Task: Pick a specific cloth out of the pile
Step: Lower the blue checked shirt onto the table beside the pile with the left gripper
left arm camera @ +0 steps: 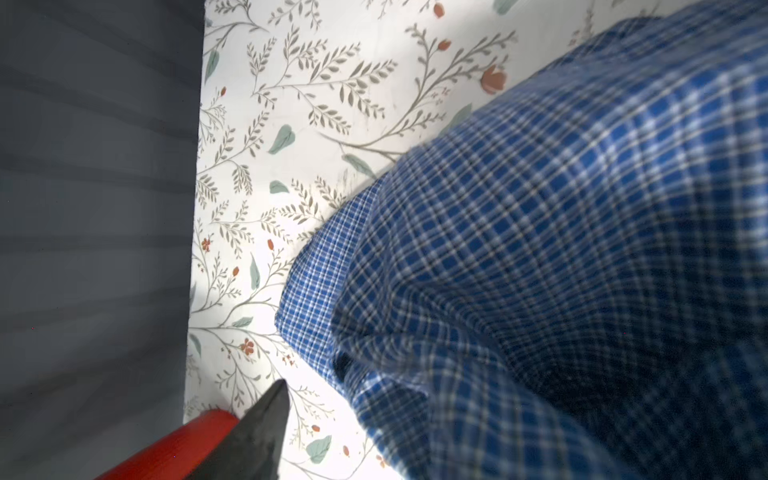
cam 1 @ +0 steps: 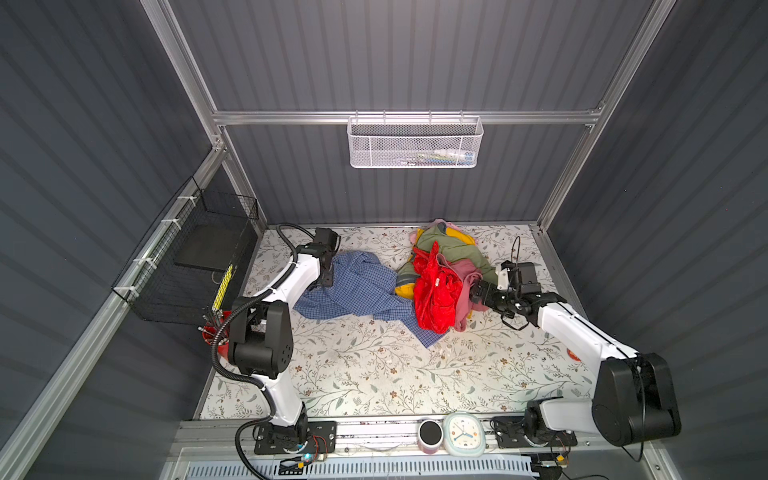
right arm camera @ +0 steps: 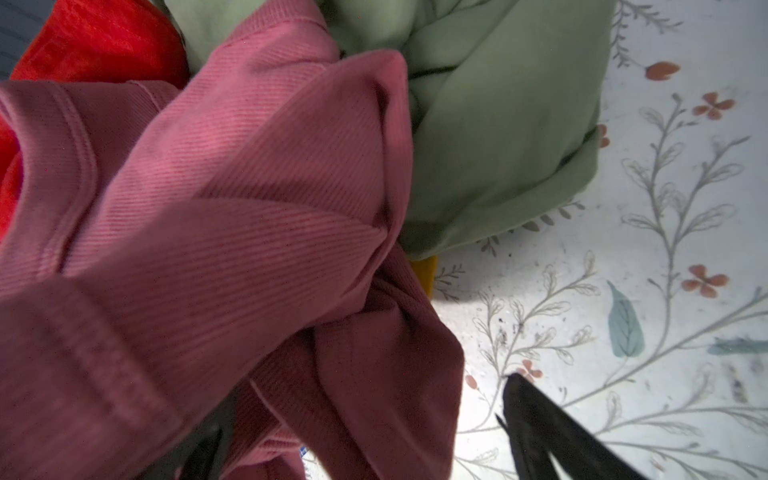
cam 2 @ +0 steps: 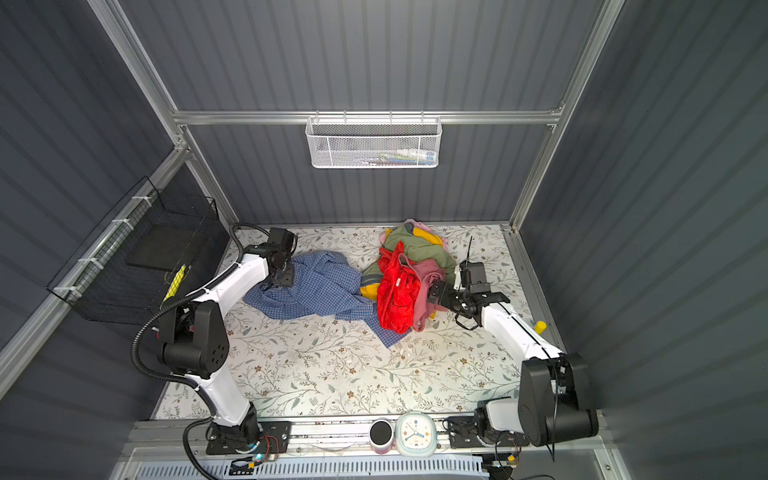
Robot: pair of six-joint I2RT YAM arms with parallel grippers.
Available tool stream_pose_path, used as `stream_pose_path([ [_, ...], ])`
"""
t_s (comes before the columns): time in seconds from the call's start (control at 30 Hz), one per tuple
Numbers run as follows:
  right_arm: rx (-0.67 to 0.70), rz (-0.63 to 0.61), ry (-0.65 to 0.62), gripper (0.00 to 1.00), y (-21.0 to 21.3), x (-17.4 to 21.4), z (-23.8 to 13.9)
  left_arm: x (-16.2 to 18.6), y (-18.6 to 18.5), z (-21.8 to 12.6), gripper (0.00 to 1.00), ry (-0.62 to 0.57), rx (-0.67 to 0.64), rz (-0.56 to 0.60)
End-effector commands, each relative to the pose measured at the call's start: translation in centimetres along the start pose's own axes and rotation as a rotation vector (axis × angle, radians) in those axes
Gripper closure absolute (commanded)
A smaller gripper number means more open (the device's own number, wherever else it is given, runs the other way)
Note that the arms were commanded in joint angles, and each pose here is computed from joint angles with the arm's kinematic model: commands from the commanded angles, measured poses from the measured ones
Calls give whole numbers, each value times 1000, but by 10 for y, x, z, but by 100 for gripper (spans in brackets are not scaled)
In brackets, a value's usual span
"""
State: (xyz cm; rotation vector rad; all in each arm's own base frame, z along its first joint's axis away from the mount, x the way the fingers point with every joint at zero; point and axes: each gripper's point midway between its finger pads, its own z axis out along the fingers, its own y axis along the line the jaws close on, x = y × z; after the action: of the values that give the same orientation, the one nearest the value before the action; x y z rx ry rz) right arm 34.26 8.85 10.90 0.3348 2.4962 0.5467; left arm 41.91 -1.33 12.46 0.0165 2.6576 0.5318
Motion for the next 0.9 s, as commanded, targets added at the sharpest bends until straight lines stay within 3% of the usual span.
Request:
stream_pose_path([
  [0.0,21,-18,-2,1,-3,2,-5,12,13,-13,11,29,-38,-13],
  [0.03,24,-21,-4,1,-3,2,-6,9,19,-22,4,9,-50,-25],
  [0.13,25,-22,-5,1,-3,1,-7,29,34,-33,3,39,-102,-36],
  [0.23,24,-23,-6,1,-2,0,-8,30,43,-58,0,-8,-125,-49],
  [0.33,29,-33,-6,1,-1,-2,-9,24,33,-86,0,-78,-172,30],
  [0.47,37,-44,-13,1,0,-6,-14,26,10,-101,0,-49,-121,78],
  [0.57,42,-48,-17,1,0,-6,-16,21,-31,-123,0,-134,14,150],
  [0.63,50,-51,-16,1,-2,-5,-16,16,-78,-145,0,-233,158,227],
  [0.73,52,-51,-12,1,-3,-4,-16,23,-135,-160,0,-253,383,319],
  [0.87,54,-52,-15,1,-2,-5,-18,31,-186,-172,0,-272,589,440],
])
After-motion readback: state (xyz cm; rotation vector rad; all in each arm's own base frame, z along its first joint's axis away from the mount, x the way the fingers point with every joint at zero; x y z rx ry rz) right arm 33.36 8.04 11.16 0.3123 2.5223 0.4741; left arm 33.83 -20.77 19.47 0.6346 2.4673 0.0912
